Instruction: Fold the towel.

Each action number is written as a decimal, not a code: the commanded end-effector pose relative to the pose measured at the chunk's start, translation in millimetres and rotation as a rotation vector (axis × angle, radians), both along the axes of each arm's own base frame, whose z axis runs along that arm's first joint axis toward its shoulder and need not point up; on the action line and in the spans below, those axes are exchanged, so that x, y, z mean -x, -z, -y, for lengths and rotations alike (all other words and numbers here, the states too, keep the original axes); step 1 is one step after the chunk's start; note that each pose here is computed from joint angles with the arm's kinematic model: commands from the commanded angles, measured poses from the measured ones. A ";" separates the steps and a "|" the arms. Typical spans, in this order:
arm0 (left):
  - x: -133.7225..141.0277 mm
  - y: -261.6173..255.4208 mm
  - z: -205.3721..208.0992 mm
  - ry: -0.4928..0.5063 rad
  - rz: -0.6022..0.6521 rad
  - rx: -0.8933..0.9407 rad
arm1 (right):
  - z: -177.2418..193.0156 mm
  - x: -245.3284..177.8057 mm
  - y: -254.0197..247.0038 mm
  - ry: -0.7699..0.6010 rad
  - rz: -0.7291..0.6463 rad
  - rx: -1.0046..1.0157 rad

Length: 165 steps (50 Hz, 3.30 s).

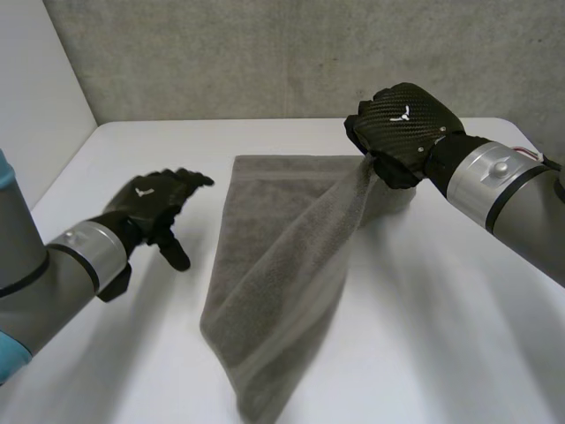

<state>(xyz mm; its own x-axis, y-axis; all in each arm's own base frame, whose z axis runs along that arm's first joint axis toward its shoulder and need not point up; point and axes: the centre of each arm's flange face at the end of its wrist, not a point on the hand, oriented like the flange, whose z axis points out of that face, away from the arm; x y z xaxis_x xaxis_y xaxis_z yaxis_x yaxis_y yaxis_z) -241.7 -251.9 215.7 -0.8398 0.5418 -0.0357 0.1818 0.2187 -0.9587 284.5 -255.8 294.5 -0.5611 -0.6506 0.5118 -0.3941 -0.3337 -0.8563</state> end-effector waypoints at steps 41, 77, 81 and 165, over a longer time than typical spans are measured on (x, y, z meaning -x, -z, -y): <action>8.0 -28.3 -6.5 -0.071 -0.284 -0.174 | -50.4 -63.9 42.8 0.000 0.076 -0.245; 131.0 53.3 28.4 -0.068 0.101 -0.122 | 102.2 -21.0 150.6 0.018 -0.038 -0.203; 132.5 62.3 30.1 -0.059 0.125 -0.122 | 104.5 -27.6 159.5 0.006 -0.033 -0.189; 138.8 24.1 37.4 -0.029 -0.149 -0.123 | 10.3 24.7 75.1 0.081 -0.392 -0.202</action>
